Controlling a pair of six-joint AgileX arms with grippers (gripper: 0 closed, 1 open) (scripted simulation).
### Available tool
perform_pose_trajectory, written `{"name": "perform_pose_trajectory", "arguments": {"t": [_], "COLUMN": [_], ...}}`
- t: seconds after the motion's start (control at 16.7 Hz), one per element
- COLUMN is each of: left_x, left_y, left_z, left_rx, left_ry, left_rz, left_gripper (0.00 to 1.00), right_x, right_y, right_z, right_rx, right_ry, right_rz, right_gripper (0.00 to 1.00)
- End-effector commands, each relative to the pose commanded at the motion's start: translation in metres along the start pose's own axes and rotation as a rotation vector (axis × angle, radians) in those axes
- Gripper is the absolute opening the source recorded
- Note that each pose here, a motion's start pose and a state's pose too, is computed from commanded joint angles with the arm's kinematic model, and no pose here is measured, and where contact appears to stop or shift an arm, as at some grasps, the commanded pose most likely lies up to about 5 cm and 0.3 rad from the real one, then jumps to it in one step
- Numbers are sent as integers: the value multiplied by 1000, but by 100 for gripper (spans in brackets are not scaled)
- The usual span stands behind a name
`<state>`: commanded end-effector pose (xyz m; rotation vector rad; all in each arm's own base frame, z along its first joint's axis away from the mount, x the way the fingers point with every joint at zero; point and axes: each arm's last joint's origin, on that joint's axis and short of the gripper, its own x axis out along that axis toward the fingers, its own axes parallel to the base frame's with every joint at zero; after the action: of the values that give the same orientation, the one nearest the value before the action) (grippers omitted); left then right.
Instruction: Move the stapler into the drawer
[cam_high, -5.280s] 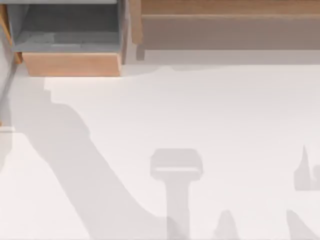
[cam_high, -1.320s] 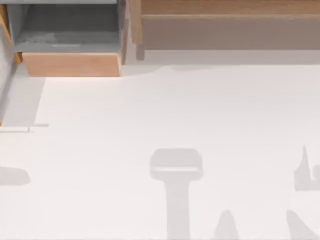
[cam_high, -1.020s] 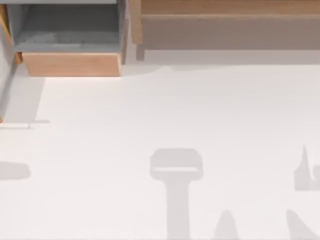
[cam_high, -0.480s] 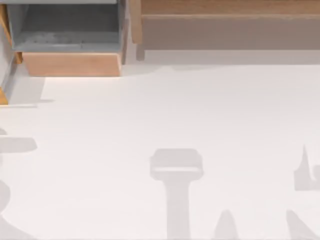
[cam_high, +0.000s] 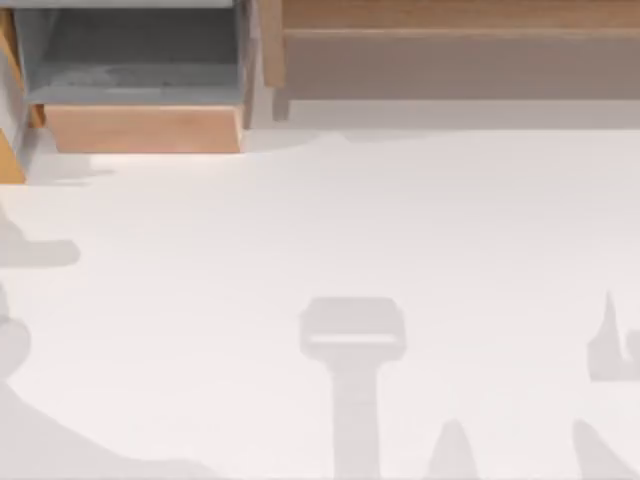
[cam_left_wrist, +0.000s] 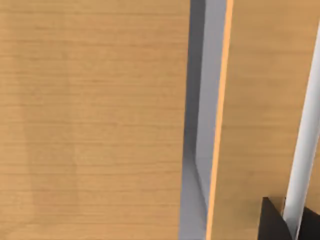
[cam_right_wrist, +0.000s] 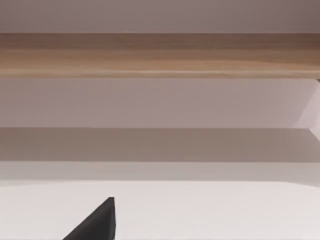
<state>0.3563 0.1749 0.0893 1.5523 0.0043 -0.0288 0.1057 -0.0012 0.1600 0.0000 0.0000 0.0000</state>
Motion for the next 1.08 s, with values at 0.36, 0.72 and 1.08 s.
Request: {"name": "perform_pose_trajectory", "arguments": {"t": [0.36, 0.72, 1.08], "left_x": [23, 36, 78], "left_y": [1, 0, 1], "left_z": [2, 1, 0], "left_rx": [-3, -1, -4], "left_ry": [1, -3, 3], "left_rz": [-1, -3, -4], "left_gripper": [0, 0, 0], "right_x": [0, 0, 0], "right_y": [0, 0, 0], "right_z": [0, 0, 0], "right_rx": [0, 0, 0], "right_ry": [0, 0, 0], "right_rz": [0, 0, 0], "right_gripper": [100, 100, 100]}}
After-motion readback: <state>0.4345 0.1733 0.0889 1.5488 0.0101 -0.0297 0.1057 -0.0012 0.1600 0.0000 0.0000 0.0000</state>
